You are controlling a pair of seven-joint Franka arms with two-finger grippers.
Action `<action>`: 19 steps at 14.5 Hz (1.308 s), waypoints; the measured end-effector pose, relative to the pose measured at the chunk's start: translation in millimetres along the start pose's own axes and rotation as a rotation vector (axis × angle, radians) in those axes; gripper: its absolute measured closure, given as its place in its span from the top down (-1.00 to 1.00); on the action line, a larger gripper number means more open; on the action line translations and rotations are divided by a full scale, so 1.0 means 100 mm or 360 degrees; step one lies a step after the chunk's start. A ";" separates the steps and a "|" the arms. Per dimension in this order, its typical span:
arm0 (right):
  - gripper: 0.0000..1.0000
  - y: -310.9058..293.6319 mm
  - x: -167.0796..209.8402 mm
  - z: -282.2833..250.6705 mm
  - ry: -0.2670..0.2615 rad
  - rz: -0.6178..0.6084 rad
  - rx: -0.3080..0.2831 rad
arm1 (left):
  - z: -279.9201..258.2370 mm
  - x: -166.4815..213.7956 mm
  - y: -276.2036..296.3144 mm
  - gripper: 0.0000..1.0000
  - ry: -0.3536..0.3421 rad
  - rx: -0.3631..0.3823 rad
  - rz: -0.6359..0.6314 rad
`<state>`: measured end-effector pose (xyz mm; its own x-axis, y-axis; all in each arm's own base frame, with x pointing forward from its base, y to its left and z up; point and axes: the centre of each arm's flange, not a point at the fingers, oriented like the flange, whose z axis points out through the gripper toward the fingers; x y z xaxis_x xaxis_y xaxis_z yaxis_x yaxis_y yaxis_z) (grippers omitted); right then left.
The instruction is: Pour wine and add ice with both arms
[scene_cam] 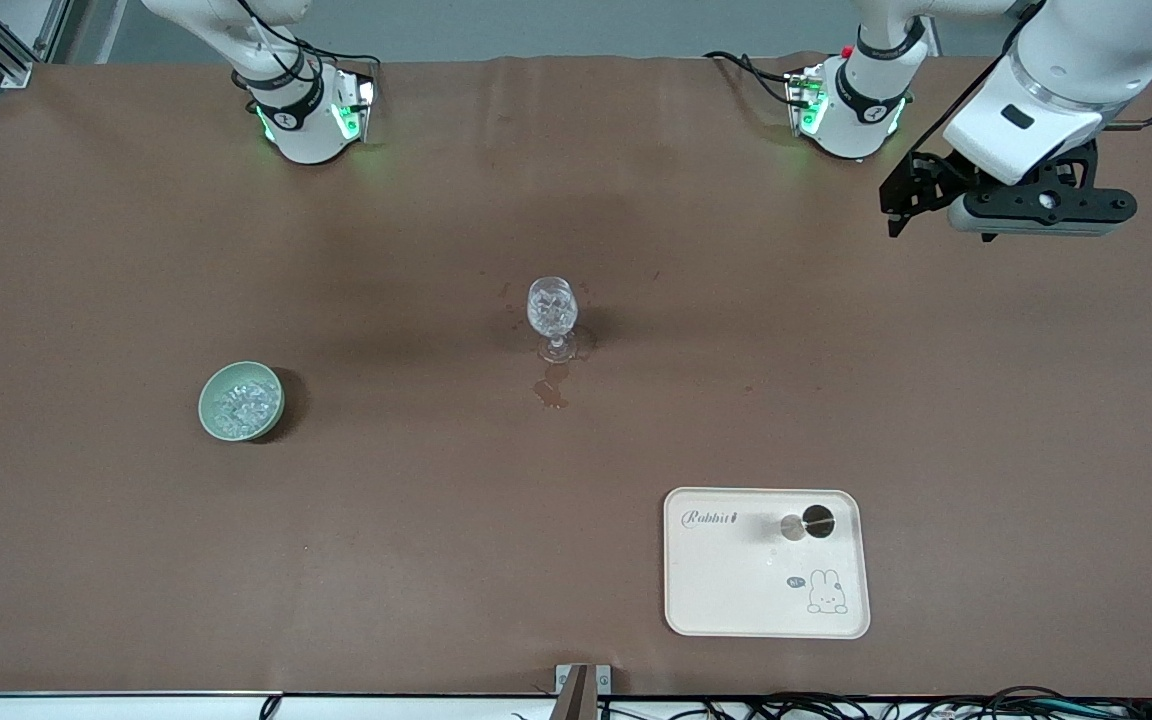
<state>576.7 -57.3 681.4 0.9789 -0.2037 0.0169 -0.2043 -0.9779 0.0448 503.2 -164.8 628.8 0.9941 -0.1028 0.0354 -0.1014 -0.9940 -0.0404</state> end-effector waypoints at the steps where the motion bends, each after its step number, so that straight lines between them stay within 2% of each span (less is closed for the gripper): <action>1: 1.00 -0.01 0.00 0.02 -0.0007 -0.0021 0.0002 | 0.01 0.01 -0.05 1.00 -0.0004 0.0000 -0.0004; 4: 1.00 -0.05 -0.05 0.10 -0.0031 -0.0051 0.0002 | 0.02 0.03 -0.16 1.00 -0.0008 -0.0001 -0.0011; 6: 1.00 -0.04 -0.13 0.14 -0.0014 -0.0089 0.0003 | 0.02 0.04 -0.26 1.00 -0.0012 0.0001 -0.0031; 11: 1.00 0.10 -0.26 0.15 -0.0027 -0.0080 0.0001 | -0.11 0.08 -0.83 1.00 -0.0001 0.0004 -0.0089; 15: 1.00 0.08 -0.25 0.18 -0.0034 -0.0081 0.0055 | -0.18 0.12 -0.80 1.00 0.0023 -0.0001 -0.0082; 19: 1.00 0.10 -0.25 0.19 -0.0034 -0.0076 0.0061 | -0.16 0.15 -0.81 1.00 0.0015 -0.0002 -0.0083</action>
<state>550.4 -62.7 662.6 0.9875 -0.1576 -0.0056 -0.1576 -0.9875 0.0064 525.3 -86.6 648.2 0.9976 -0.0509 0.0468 -0.0492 -0.9981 -0.0370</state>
